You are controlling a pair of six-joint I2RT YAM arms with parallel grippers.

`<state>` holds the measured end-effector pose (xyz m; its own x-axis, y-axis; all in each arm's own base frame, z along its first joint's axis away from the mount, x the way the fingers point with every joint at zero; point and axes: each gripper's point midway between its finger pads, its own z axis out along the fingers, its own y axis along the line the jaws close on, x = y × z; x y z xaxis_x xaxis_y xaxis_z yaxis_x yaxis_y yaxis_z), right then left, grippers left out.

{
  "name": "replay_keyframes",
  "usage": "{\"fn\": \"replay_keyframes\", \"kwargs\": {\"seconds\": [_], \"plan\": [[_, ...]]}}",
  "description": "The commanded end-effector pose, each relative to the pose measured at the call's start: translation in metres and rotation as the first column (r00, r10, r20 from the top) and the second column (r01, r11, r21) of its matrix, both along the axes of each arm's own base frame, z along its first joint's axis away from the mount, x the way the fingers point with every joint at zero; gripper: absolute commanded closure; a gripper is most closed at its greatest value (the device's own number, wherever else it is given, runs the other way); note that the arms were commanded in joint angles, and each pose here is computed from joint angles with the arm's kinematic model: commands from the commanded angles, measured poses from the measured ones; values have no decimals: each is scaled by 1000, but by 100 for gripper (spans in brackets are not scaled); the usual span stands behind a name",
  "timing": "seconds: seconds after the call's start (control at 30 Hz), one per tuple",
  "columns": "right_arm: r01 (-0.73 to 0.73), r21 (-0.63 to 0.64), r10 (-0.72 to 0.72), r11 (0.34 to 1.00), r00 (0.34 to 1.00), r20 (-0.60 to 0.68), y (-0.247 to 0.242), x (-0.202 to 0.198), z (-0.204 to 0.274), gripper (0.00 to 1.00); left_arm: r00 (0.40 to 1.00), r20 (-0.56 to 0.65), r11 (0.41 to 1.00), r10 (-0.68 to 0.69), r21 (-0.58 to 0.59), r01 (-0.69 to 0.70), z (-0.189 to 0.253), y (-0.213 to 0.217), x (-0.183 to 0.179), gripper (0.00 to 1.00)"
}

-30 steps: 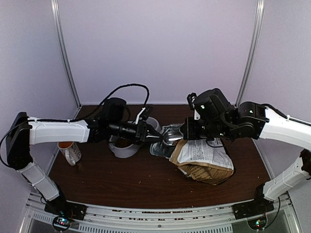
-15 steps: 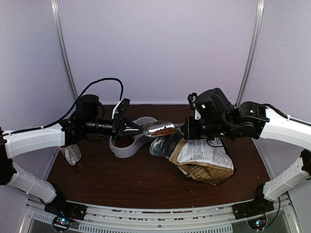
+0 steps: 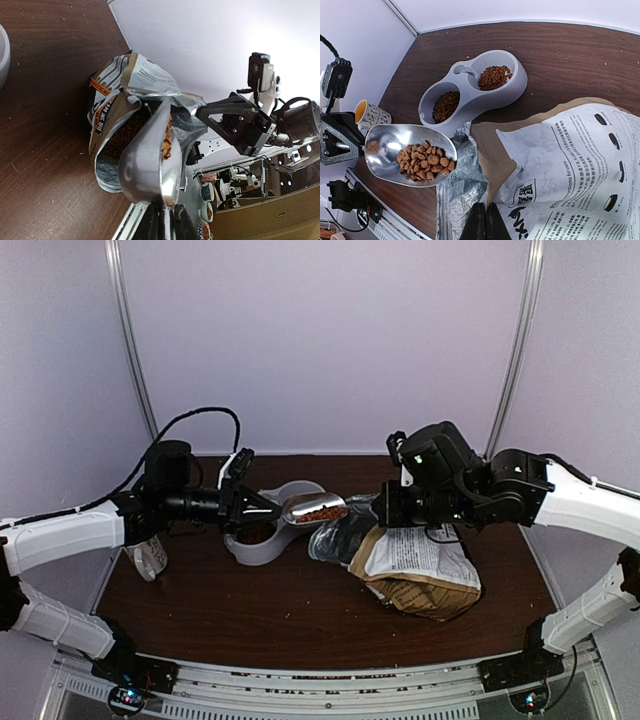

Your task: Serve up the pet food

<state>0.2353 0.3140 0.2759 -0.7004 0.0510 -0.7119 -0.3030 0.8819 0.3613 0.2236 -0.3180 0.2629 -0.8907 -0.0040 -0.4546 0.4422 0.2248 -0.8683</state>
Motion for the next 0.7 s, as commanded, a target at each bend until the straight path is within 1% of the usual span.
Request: {"fn": "replay_keyframes", "kwargs": {"seconds": [0.0,0.17,0.37,0.5,0.67], "plan": [[21,11,-21,1000,1000,21,-1,6,6,100,1000,14,999,14,-36,-13,8,11,3,100],[24,5,-24,1000,999,20,-1,7,5,100,998,2,997,58,-43,-58,8,24,15,100],[21,-1,-21,1000,1000,22,0,8,5,100,990,-17,989,141,-45,-141,4,50,40,100],[24,-2,-24,1000,999,25,0,9,6,100,971,-4,970,241,-40,-241,4,77,69,100],[17,-7,-17,1000,1000,23,3,10,6,100,942,-8,942,335,-19,-335,-4,99,107,100]]}}
